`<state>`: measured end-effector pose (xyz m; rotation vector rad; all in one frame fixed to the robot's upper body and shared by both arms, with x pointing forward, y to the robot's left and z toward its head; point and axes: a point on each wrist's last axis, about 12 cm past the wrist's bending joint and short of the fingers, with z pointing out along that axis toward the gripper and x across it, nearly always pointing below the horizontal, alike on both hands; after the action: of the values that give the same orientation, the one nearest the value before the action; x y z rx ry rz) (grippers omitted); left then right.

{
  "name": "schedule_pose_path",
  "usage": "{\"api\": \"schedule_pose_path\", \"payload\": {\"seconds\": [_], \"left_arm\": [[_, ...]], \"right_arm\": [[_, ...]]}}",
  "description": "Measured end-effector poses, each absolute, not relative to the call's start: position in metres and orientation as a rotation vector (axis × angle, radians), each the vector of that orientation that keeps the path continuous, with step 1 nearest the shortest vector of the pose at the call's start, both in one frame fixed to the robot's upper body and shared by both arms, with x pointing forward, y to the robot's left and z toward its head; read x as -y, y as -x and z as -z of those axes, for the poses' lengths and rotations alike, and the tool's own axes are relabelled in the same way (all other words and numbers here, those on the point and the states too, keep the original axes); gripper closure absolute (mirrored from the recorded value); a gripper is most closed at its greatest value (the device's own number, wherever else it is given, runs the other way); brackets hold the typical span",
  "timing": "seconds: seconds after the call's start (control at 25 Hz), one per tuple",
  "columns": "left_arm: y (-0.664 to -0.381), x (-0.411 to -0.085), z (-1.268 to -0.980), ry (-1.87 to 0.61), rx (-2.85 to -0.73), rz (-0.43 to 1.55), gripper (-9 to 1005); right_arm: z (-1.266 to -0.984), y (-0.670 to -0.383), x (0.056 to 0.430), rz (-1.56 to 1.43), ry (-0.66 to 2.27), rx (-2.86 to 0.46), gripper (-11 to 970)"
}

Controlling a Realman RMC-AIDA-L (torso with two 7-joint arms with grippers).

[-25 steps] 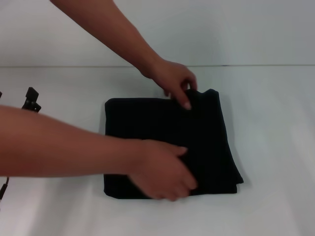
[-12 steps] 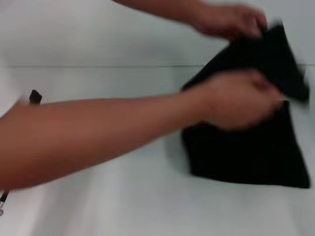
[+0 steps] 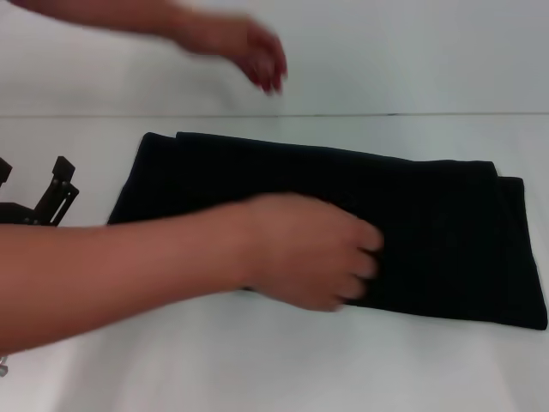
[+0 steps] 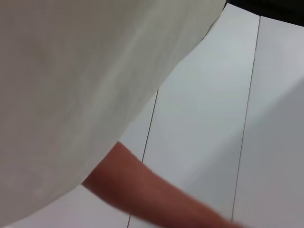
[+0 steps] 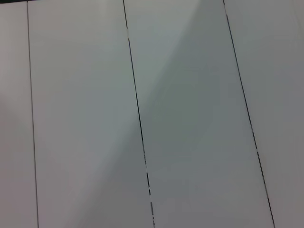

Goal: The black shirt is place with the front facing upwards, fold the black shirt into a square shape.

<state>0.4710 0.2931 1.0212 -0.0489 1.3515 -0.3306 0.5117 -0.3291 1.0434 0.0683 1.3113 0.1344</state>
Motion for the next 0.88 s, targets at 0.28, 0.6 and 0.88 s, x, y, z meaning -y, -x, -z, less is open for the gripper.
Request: {"api": "schedule_pose_path", "payload": {"seconds": [0.28,0.6,0.88], "left_arm": [[-0.473,-0.292,-1.023,0.044,-1.347,0.334,59],[-0.474,-0.293,-1.023,0.038,-1.346,0.329,59],[-0.475,-0.295,-1.024,0.034,-1.345,0.324,59]], "right_arm": [[-1.046,-0.516,0.327,-0.141,-0.067,-1.304,65],[-1.050,-0.525,0.320,-0.160,-0.054,-1.297,65],[-1.052,-0.529,0.317,-0.171,-0.045,-1.293,65]]}}
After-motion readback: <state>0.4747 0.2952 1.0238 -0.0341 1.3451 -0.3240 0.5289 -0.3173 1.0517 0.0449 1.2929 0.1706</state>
